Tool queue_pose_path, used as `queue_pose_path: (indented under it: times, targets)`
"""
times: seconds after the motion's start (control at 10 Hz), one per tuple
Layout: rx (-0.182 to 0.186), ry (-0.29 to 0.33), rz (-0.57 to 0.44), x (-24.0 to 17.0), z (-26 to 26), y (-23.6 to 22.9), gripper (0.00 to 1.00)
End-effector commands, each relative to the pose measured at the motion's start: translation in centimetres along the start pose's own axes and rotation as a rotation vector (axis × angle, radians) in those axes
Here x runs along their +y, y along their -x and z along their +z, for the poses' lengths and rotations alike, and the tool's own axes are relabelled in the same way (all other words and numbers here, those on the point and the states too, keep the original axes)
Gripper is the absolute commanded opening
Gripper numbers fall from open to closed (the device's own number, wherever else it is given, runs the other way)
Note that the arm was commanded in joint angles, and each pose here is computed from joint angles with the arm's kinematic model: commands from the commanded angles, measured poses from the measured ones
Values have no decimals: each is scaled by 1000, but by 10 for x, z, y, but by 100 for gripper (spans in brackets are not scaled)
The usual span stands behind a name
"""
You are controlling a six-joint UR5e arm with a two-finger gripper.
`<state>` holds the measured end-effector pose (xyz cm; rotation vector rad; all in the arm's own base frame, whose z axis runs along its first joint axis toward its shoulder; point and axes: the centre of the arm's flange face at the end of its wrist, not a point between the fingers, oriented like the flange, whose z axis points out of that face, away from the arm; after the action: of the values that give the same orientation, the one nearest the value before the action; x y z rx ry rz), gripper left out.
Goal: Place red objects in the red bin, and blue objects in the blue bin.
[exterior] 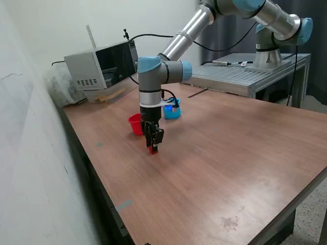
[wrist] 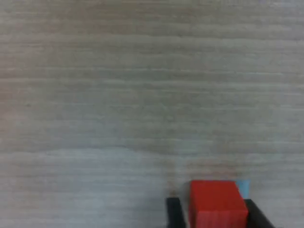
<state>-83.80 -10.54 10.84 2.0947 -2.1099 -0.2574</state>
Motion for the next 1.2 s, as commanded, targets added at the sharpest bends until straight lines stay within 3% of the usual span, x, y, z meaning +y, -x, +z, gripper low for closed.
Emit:
queue_pose_path:
  times: [0.0, 0.2, 0.4, 0.6, 0.8, 1.1]
  targets:
    - [-2, -10, -7, -1, 2, 1, 0]
    - [-44, 11, -37, 0, -31, 3, 0]
    - [-39, 56, -51, -19, -126, -9, 0]
    - [-36, 52, -74, -42, -192, -11, 0]
    - [-43, 65, -79, -42, -207, 2, 0]
    - [-79, 40, 62, -19, -169, 124, 0]
